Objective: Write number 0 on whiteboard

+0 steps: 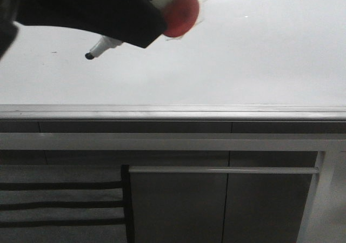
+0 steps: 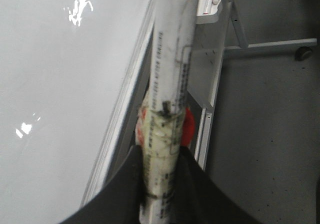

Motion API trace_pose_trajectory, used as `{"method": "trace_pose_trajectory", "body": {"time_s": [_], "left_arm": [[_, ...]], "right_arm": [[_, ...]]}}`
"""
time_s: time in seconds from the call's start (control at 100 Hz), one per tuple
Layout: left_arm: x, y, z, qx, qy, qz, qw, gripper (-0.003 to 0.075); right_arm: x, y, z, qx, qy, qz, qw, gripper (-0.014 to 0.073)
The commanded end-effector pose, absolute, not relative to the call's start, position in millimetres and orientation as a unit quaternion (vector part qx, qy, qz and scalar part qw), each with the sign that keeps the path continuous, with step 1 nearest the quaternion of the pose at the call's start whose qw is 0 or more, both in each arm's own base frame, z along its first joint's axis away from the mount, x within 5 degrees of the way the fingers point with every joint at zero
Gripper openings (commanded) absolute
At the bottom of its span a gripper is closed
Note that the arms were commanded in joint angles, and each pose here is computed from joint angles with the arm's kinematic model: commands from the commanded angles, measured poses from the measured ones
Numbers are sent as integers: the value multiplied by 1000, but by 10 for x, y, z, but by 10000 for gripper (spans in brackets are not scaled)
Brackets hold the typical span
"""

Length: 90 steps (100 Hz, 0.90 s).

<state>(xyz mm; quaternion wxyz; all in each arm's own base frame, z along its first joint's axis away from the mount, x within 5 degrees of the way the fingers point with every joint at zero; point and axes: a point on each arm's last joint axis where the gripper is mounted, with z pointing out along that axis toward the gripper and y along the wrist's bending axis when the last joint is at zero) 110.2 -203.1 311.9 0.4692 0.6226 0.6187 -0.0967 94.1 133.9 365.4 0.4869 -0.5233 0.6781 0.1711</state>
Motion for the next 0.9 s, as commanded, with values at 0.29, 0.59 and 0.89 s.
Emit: {"method": "trace_pose_trajectory", "body": {"time_s": [0.29,0.59,0.89], "left_arm": [[836,-2100,3354,650,550,-130,508,-19],[778,-2129,3367,661,531,-135,513,-19],[772,-2135,3389,657,526,-142,521,-19]], "right_arm": [[1028,1498,3756,-526,654,175,515,370],[977,1590,3706,-547,648,186,496,342],[1012,1718,3608,-561,653,185,474,306]]}}
